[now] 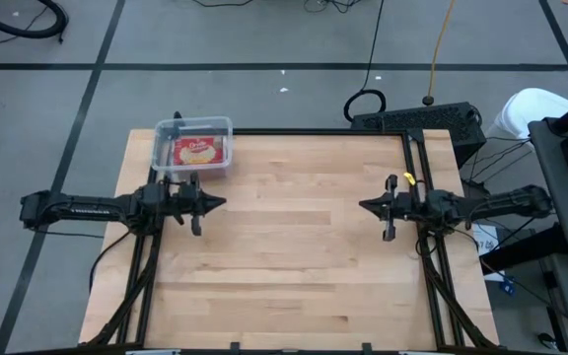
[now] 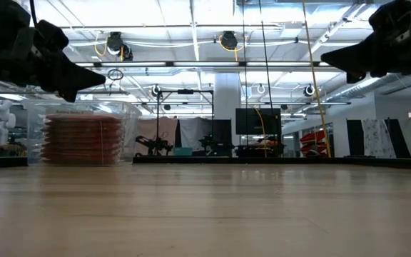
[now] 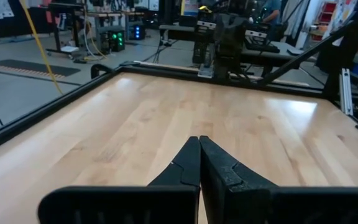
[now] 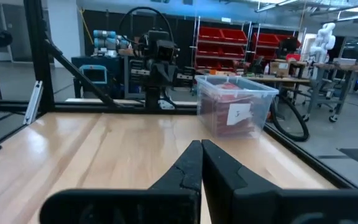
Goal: Sort popcorn bags into baskets
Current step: Return to Home Position
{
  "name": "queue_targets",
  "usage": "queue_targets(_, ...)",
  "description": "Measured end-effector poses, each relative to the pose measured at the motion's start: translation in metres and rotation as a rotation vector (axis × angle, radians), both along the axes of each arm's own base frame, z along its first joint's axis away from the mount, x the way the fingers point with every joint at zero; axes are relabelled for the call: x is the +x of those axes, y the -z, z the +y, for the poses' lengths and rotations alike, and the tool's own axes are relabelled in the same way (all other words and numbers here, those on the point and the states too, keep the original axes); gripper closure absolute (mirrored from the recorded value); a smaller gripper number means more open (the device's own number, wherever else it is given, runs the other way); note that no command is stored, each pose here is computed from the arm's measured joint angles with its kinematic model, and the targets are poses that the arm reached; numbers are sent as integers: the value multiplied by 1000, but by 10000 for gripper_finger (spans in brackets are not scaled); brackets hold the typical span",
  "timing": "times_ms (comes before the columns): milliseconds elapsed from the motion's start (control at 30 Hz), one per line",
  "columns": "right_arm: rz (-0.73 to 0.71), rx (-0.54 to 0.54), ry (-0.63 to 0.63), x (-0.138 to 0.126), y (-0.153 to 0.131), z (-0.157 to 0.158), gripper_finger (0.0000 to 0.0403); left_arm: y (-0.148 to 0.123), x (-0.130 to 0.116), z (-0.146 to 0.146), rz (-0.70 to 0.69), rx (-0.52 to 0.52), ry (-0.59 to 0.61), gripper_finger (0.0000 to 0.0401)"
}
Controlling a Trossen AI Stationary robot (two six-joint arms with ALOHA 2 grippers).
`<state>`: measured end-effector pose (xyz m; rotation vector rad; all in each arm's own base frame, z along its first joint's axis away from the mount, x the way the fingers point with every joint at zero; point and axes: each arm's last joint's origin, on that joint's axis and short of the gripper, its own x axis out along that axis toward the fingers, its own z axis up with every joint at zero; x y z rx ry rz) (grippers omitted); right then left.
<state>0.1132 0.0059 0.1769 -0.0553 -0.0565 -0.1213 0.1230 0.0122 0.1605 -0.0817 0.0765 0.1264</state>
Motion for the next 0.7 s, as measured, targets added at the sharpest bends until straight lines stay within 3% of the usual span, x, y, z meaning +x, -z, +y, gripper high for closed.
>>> queue_targets(300,-8,-5,-1,-10,0,-1,403,1,0,0,10,8,4,401)
queue_targets(700,19,51,-180,-17,5,3,403,1,0,0,15,11,5,401)
